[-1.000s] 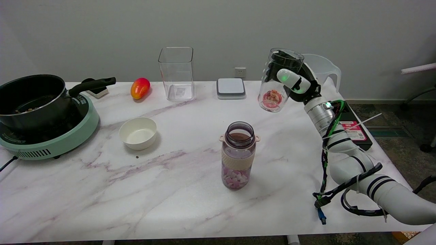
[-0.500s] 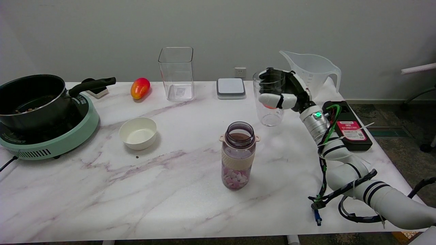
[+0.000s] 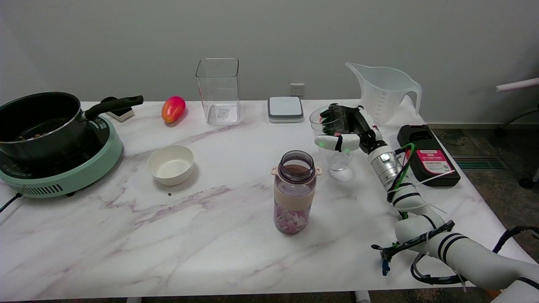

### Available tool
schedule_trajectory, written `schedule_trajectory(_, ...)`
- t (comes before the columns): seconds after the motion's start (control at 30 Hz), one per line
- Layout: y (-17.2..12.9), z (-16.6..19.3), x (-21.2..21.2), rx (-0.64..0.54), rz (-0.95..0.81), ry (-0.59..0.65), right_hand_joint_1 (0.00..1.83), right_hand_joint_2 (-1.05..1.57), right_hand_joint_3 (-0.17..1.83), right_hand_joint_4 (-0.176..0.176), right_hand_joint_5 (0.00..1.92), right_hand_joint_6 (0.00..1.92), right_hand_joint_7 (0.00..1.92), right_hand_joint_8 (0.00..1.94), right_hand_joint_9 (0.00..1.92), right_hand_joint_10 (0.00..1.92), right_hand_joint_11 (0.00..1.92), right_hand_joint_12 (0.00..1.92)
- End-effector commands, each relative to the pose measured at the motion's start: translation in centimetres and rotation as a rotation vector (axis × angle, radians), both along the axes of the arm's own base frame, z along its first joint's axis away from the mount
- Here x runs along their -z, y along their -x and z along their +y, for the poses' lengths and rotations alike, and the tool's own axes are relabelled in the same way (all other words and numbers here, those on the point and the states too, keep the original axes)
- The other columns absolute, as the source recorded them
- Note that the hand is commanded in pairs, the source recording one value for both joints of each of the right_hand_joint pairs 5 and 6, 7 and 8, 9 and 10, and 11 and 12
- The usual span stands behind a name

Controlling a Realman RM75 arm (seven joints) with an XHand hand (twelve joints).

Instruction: Place the measuring cup onto the table.

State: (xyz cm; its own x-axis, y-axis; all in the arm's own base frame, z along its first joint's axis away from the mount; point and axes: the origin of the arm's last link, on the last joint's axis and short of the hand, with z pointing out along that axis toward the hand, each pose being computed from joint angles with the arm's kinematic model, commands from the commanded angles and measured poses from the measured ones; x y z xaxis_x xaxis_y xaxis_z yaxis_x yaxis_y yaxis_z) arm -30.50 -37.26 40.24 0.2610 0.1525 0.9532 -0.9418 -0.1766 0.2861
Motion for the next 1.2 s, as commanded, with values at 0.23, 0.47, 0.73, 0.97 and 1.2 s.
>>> schedule_trajectory(0.23,1.0,0.6,-1.0,0.007,0.012,0.066,1.51,0.62,0.88,0.000,1.36,1.36,1.28,1.28,1.26,1.26,1.10,1.10)
schedule_trajectory(0.47,-2.2,-0.5,-0.7,-0.130,0.006,0.053,1.53,0.55,0.95,0.000,1.35,1.35,1.28,1.28,1.25,1.25,1.09,1.09)
schedule_trajectory(0.73,-2.7,-1.1,-0.1,-0.180,0.072,0.090,1.48,0.84,0.66,0.000,1.46,1.46,1.35,1.35,1.32,1.32,1.17,1.17)
schedule_trajectory(0.97,-2.9,-0.8,-0.6,-0.220,0.209,0.218,1.34,1.27,0.33,0.000,1.61,1.61,1.46,1.46,1.40,1.40,1.26,1.26)
schedule_trajectory(1.2,-1.8,0.1,-1.4,-0.194,0.208,0.277,1.17,1.56,0.22,0.000,1.75,1.75,1.53,1.53,1.45,1.45,1.32,1.32)
